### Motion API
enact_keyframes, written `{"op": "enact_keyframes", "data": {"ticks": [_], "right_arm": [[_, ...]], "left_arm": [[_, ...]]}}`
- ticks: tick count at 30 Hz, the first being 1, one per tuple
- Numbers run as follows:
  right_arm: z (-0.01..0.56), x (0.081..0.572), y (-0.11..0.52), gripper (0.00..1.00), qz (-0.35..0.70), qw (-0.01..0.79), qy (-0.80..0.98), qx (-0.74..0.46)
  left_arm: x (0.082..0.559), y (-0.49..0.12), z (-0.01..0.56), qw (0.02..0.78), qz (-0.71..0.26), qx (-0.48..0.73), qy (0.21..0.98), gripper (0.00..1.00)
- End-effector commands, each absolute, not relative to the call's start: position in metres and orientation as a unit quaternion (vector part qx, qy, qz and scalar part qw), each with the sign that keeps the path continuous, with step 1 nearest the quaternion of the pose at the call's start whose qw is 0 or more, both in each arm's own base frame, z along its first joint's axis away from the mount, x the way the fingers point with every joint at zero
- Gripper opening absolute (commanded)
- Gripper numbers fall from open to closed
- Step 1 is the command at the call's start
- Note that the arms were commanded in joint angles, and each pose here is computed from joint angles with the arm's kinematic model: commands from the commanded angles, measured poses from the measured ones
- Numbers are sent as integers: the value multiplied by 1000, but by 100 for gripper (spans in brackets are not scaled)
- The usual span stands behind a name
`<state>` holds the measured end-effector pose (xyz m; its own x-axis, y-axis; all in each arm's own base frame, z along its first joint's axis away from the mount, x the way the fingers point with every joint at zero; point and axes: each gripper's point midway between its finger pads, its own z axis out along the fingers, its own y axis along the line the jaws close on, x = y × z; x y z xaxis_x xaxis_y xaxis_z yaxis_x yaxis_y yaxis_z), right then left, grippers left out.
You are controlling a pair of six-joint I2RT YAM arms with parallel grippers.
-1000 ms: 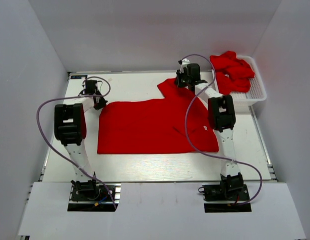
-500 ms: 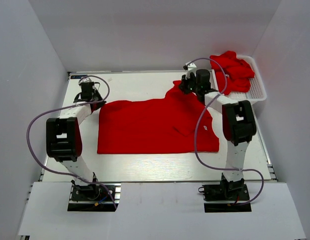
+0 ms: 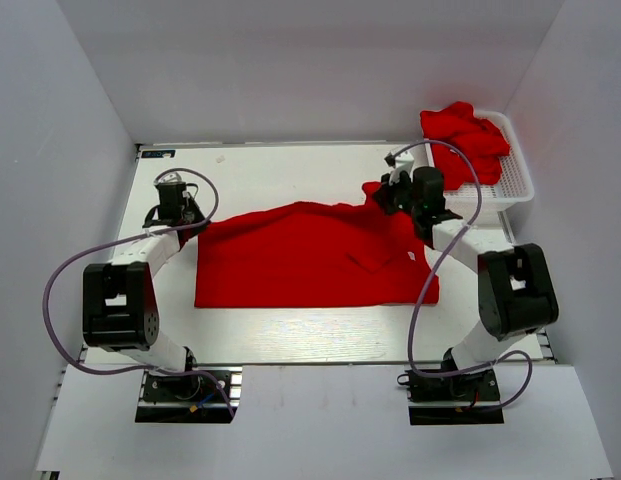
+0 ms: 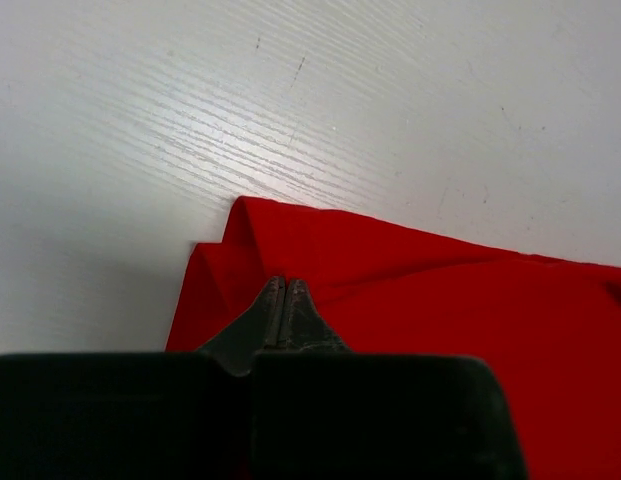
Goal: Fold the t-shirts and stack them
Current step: Fold the other side of the tshirt into a rectangle
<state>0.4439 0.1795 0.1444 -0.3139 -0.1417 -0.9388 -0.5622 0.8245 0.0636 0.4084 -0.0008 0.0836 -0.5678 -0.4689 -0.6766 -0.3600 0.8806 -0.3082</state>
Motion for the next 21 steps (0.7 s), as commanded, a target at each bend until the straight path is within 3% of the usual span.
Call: {"op": "enact_keyframes", "data": {"ticks": [1, 9, 21], "right_arm": [[170, 435, 170, 0, 181, 574, 769, -216], [158, 401, 151, 0, 166, 563, 789, -183], [159, 371, 135, 0, 150, 565, 794, -168]], "left_arm": [[408, 0, 110, 439, -70, -227, 867, 0], [393, 20, 100, 431, -31, -256, 865, 0], [409, 24, 118, 450, -26, -249, 857, 0]]}}
